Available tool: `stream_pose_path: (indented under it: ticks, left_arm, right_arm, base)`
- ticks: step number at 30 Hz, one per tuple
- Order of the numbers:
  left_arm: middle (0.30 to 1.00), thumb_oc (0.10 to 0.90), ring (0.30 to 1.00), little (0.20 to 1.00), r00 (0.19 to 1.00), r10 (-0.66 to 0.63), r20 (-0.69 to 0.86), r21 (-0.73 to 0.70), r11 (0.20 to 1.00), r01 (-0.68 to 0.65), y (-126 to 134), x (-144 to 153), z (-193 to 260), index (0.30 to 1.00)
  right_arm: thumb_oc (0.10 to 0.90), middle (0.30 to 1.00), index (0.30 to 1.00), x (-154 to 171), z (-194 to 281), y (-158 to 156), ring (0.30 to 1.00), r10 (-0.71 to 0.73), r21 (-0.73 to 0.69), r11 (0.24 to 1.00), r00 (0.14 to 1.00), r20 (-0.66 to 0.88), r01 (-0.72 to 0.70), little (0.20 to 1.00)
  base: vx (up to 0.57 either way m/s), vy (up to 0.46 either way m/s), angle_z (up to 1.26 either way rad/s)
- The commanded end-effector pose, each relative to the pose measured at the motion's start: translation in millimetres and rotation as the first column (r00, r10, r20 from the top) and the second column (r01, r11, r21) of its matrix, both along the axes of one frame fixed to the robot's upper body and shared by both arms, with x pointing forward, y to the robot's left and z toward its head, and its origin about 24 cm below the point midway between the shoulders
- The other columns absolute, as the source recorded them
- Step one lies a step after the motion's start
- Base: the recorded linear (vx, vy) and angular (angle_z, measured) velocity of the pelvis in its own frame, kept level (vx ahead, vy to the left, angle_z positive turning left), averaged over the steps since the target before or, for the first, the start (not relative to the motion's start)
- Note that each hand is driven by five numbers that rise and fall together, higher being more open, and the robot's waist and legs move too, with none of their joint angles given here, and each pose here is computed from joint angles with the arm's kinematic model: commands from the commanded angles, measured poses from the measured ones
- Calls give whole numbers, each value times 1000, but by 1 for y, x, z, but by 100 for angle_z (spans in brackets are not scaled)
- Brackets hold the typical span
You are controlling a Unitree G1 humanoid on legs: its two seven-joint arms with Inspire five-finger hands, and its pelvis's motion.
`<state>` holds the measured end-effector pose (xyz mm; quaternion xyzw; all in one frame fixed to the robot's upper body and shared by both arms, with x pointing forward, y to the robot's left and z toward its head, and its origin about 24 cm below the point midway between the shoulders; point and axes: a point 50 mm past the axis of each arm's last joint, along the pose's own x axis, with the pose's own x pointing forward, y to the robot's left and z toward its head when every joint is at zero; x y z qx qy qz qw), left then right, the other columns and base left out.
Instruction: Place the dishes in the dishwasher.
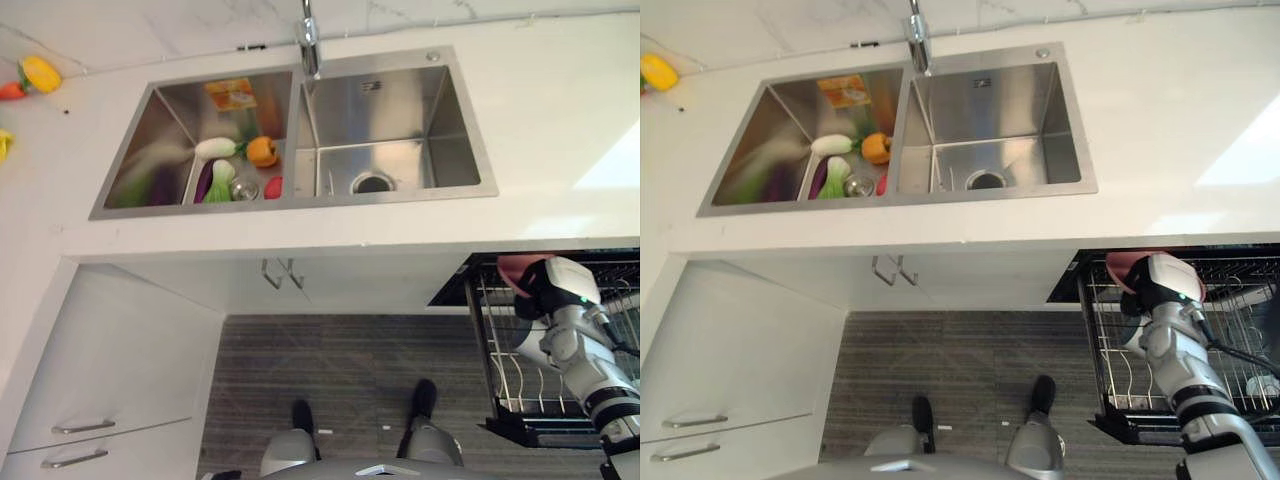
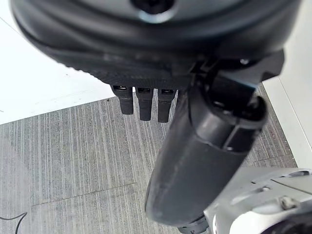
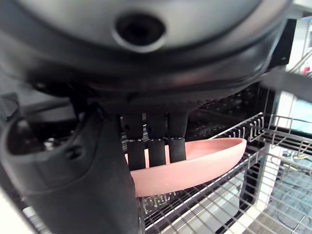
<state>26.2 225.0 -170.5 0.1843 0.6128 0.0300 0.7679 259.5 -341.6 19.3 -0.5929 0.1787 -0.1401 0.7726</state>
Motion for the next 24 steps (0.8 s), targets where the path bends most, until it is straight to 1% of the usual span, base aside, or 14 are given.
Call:
stream_pose_path:
  ticks: [1,9,15,19,24]
  left_arm:
    - [900,800,900,900,999,-46,1,60,997,46,12,11,3,900]
    - [900,800,900,900,998,-38,45,52,998,35,8,21,4,900]
    - [900,800,900,900,997,-50,53,44,998,48,5,23,3,900]
    - [900,800,900,900,997,-48,58,39,998,46,4,24,4,900]
    - [900,800,900,900,997,-53,60,33,998,51,2,25,4,900]
  right_arm:
    - [400,300,300,26,42,-6,300,-25,-51,998,980,197,36,300]
    - [400,300,300,25,25,-4,300,-61,-55,996,990,125,69,300]
    - [400,300,300,10,7,-11,300,-100,-77,992,994,44,103,300]
    - [400,300,300,-2,-8,-14,300,-145,-51,988,989,5,145,300]
    - [400,300,300,-16,-23,-3,300,-156,-4,988,988,9,156,300]
  base:
    - [-22,-32,14]
    - [-1,-15,11]
    - [11,7,4]
    - [0,0,0]
    - [8,28,-4]
